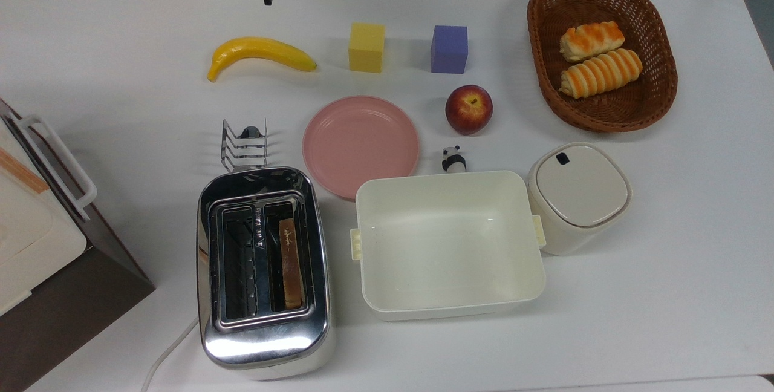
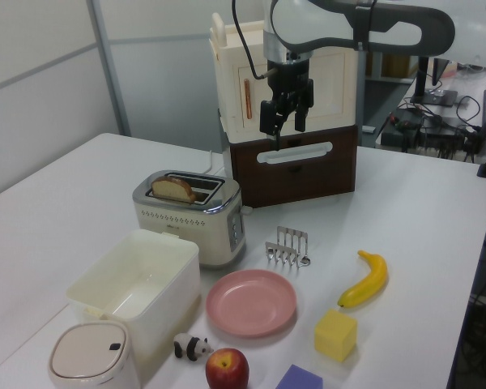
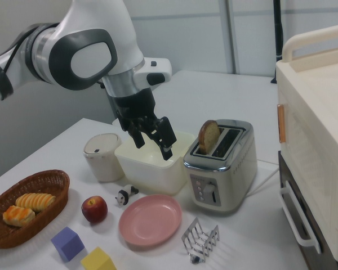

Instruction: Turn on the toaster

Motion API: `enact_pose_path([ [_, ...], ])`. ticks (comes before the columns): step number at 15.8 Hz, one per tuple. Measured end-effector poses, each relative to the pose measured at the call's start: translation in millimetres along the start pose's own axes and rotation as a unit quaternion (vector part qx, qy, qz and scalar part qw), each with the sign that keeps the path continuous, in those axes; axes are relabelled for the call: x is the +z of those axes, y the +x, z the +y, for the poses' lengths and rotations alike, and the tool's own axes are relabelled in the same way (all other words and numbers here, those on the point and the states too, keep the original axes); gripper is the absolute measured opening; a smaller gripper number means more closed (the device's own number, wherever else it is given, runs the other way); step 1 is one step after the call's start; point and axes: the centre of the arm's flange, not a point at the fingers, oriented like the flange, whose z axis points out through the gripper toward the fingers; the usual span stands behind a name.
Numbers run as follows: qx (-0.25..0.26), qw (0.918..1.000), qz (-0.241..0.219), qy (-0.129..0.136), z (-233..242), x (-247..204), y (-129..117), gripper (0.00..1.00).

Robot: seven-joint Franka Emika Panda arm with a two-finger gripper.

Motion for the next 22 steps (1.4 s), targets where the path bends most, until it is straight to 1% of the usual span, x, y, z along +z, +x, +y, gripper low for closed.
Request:
enact_pose_path([
  [1,0.0,1.0,0.0,0.0,-0.3,0.1,0.0,1.0],
  [4,-0.035,0.9994,0.0,0.0,1.9,-0.1,-0.1,1.0],
  [8,-0.04,0.9992,0.0,0.0,2.4,0.6,0.2,1.0],
  [12,-0.056,0.9984,-0.006,0.002,2.0,7.0,2.6,1.0],
  [13,-0.06,0.9982,-0.007,0.002,2.0,9.4,3.6,0.96],
  [15,-0.067,0.9977,-0.009,0.003,2.0,11.0,4.2,0.93],
  [16,-0.071,0.9975,-0.009,0.003,2.0,11.0,4.2,0.85],
  [20,-0.074,0.9972,-0.009,0.003,2.0,11.0,4.2,0.39],
  [21,-0.074,0.9972,-0.009,0.003,2.0,11.0,4.2,0.28],
  [22,-0.074,0.9972,-0.009,0.003,2.0,11.0,4.2,0.2],
])
